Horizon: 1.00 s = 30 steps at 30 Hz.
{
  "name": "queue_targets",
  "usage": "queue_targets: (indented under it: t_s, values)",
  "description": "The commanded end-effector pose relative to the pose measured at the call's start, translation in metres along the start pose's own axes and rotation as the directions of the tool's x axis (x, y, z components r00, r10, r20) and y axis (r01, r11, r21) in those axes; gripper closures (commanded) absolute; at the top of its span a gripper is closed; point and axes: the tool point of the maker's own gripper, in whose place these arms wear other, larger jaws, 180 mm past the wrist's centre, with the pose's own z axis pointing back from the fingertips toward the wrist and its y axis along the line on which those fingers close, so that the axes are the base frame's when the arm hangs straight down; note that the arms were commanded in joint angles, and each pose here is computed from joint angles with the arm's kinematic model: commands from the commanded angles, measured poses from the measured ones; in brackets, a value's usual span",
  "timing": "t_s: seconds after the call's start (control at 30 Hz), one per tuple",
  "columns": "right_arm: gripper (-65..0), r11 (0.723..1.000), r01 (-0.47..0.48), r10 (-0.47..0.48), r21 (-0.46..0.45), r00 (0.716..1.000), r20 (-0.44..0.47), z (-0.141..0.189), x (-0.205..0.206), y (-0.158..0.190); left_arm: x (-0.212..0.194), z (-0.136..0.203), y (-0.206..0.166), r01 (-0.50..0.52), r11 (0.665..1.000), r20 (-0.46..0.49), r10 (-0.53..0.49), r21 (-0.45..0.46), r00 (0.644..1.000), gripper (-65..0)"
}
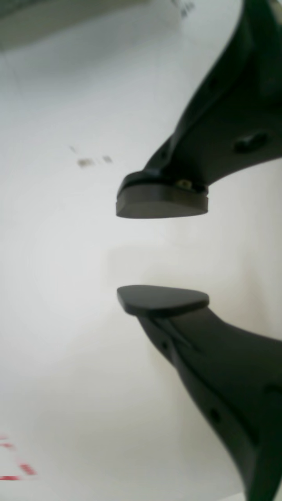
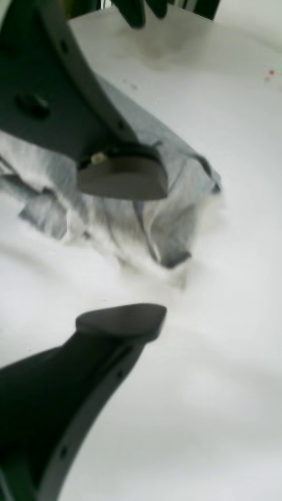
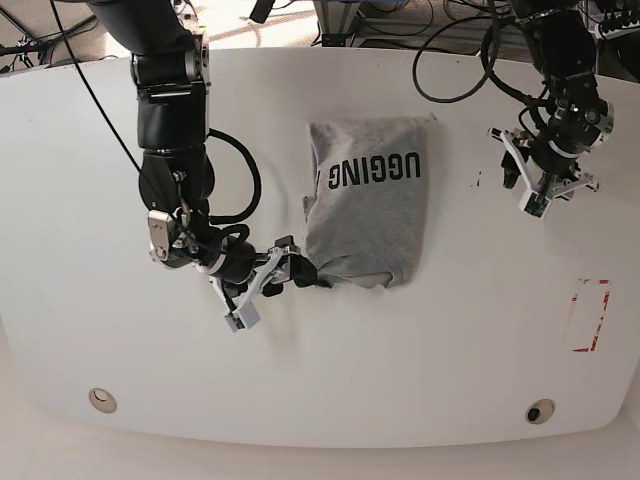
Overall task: Fold the T-shirt properly
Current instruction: 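Tuck the loose fabric under the bundle's edge with the right gripper, then press and smooth the folded shirt with both grippers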
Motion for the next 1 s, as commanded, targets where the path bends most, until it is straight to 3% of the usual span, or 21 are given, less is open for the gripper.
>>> queue_targets:
  t_s: [0.0,0.1,0.3,0.47,0.53,0.63,0.73,0.87,0.97]
  values:
    - [-43.0,1.0,-0.018,0.019,-0.02,0.998,0.053,0.014,0.023,-0.015,0.025,0.008,-0.003,0.039,0.999,0.074,-0.04,0.005,0.996,-25.0]
    - [-43.0,1.0,-0.026,0.025,0.009,0.997,0.071,0.025,0.022,-0.008,0.039,0.009,-0.014,0.07,0.997,0.106,-0.068,-0.013,0.992,-25.0]
    - [-43.0,0.989,-0.076,0.059,0.128,0.99,0.13,0.057,0.017,0.042,0.072,0.004,-0.036,0.006,0.999,0.194,0.005,-0.053,0.981,-25.0]
    - [-42.6,0.979,-0.028,0.006,0.201,0.994,0.108,0.058,-0.012,0.066,0.087,0.002,-0.048,-0.033,0.996,0.232,0.051,-0.079,0.971,-25.0]
    - [-38.8,0.972,-0.015,-0.004,0.233,0.997,0.081,0.051,-0.024,0.08,0.087,0.001,-0.049,-0.039,0.996,0.233,0.057,-0.083,0.971,-25.0]
    - [-25.7,0.963,-0.027,0.013,0.269,0.999,0.051,0.043,-0.033,0.096,0.086,0.001,-0.051,-0.038,0.996,0.229,0.057,-0.087,0.972,-25.0]
    - [-17.8,0.954,-0.026,0.023,0.298,1.0,0.016,0.035,-0.044,0.106,0.085,0.0,-0.058,-0.024,0.994,0.226,0.047,-0.103,0.973,-25.0]
    - [-16.6,0.949,0.019,-0.013,0.315,1.0,-0.02,0.013,-0.058,0.11,0.076,-0.001,-0.064,-0.022,0.993,0.205,0.046,-0.117,0.978,-25.0]
    - [-16.3,0.961,0.015,0.009,0.276,0.996,-0.087,-0.004,-0.082,0.098,0.07,0.0,-0.058,-0.006,0.995,0.19,0.025,-0.104,0.982,-25.0]
